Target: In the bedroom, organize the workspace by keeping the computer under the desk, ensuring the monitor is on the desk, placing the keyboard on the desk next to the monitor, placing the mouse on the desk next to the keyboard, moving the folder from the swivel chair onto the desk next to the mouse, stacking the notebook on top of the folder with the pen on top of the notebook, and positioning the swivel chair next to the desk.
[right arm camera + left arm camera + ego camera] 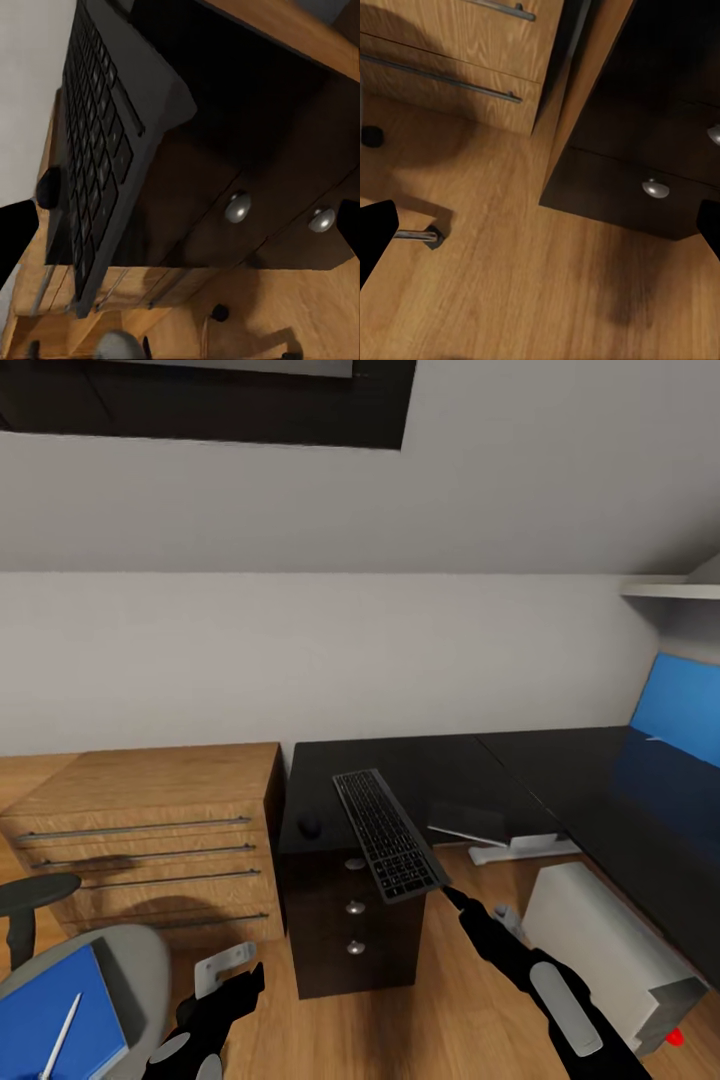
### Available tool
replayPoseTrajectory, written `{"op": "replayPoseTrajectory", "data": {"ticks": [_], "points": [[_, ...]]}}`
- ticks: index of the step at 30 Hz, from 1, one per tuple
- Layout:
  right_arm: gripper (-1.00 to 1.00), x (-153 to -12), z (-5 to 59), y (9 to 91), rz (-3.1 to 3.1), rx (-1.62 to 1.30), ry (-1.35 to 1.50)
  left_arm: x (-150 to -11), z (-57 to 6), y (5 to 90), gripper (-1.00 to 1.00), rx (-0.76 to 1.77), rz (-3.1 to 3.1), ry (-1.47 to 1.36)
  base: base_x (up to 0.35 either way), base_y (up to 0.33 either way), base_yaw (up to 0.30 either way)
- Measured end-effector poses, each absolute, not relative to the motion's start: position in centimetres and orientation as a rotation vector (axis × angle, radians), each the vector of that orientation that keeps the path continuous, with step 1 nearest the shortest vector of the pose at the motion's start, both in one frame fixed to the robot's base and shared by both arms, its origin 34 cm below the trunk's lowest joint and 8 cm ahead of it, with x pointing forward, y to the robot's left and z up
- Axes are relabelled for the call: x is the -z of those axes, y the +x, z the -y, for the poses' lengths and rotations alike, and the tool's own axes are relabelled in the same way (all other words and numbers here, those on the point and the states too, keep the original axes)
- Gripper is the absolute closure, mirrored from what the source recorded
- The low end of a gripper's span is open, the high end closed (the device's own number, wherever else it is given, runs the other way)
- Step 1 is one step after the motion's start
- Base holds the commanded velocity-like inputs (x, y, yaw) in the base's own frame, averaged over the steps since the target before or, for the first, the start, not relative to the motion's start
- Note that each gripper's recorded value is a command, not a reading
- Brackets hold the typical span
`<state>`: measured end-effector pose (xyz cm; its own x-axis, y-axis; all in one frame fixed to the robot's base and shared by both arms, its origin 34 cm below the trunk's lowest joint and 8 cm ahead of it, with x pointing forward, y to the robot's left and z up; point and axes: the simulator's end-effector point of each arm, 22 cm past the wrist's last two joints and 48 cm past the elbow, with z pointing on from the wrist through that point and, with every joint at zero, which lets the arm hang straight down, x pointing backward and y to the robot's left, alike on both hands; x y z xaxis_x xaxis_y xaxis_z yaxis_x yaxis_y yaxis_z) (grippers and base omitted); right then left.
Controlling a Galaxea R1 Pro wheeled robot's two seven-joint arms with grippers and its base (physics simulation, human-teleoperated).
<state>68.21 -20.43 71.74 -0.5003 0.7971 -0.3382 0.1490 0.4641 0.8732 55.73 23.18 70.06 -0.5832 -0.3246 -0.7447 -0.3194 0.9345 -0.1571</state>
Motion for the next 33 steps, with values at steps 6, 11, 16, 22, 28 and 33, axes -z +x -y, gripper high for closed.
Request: {"op": "replayPoseTrajectory", "data": {"ticks": [6, 11, 16, 22, 28, 33], "points": [[-1.00, -74.2, 17.3, 67.8, -1.832, -1.209, 0.599, -69.0, -23.1, 55.6, -1.00, 0.009, -2.230, -0.454, 0.000, 0.000, 0.000], [-1.00, -73.4, 17.0, 67.6, -1.831, -1.221, 0.582, -68.0, -23.1, 55.6, -1.00, 0.009, -2.230, -0.455, 0.000, 0.000, 0.000], [-1.00, -72.1, 17.0, 67.3, -1.839, -1.225, 0.585, -67.1, -23.1, 55.4, -1.00, 0.010, -2.229, -0.455, 0.000, 0.000, 0.000], [-1.00, -70.8, 17.1, 67.1, -1.839, -1.225, 0.585, -66.0, -23.1, 55.3, -1.00, 0.009, -2.229, -0.454, 0.000, 0.000, 0.000], [-1.00, -69.6, 17.1, 67.0, -1.839, -1.226, 0.587, -64.8, -23.1, 55.2, -1.00, 0.008, -2.229, -0.454, 0.000, 0.000, 0.000], [-1.00, -68.5, 17.1, 66.8, -1.843, -1.228, 0.590, -63.8, -23.1, 55.0, -1.00, 0.008, -2.229, -0.454, 0.000, 0.000, 0.000]]}}
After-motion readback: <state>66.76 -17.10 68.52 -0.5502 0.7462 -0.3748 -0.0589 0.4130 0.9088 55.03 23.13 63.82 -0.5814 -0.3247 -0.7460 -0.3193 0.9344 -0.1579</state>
